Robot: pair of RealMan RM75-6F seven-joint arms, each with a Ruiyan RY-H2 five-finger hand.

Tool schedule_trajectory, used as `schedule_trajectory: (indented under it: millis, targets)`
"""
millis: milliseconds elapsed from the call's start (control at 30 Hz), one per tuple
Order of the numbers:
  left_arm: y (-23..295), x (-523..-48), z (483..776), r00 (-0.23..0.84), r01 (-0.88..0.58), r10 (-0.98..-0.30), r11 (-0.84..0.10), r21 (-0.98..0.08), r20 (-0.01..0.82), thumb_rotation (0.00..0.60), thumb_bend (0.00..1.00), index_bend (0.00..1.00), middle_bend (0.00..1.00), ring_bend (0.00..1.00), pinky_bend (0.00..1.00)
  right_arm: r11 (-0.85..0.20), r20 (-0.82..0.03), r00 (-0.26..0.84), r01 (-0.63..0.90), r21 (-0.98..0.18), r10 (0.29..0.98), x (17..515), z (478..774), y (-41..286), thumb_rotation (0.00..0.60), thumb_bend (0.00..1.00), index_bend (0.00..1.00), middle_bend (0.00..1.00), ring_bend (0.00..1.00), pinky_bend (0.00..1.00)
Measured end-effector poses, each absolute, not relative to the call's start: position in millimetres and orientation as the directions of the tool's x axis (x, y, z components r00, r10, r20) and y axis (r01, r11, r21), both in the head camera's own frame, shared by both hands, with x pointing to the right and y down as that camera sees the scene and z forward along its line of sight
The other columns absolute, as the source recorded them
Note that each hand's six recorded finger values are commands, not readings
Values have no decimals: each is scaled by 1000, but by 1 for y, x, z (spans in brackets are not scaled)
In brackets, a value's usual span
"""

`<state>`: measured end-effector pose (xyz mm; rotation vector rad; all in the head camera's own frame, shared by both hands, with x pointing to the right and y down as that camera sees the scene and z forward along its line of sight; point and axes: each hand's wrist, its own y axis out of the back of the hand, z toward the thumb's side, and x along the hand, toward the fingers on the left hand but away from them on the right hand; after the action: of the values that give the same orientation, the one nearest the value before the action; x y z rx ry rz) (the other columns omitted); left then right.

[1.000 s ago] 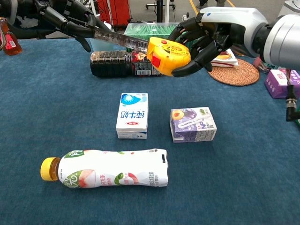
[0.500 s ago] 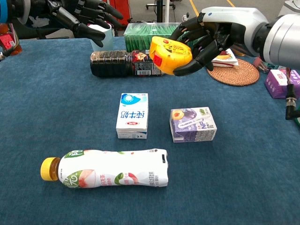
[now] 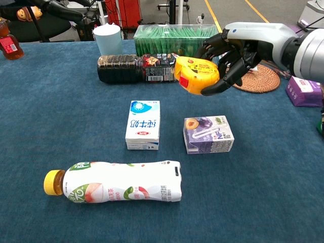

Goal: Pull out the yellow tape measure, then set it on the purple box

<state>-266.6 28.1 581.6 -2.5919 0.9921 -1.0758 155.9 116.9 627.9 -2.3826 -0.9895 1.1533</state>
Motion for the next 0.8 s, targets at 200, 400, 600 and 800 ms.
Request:
schedule_trajectory:
  millis: [200, 400, 600, 800]
  targets:
    - [30, -294, 573, 485, -535, -665, -739, -409, 568, 600, 269, 91, 76, 0, 188, -735, -590, 439, 378, -563, 678, 161, 637, 124, 600, 288, 621, 540, 586, 629]
    - [30, -312, 572, 461, -554, -676, -725, -410, 575, 600, 268, 92, 76, 0, 187, -760, -616, 449, 322, -564, 648, 162, 644, 133, 600, 289, 621, 537, 563, 557]
    - [32, -326, 574, 441, -574, -685, -712, -404, 581, 600, 268, 92, 76, 0, 187, -776, -638, 447, 286, -562, 627, 166, 649, 140, 600, 288, 621, 527, 541, 522]
    - [35, -336, 576, 429, -594, -689, -702, -393, 584, 600, 268, 92, 76, 0, 187, -783, -643, 452, 282, -554, 618, 163, 651, 145, 600, 288, 621, 526, 540, 519]
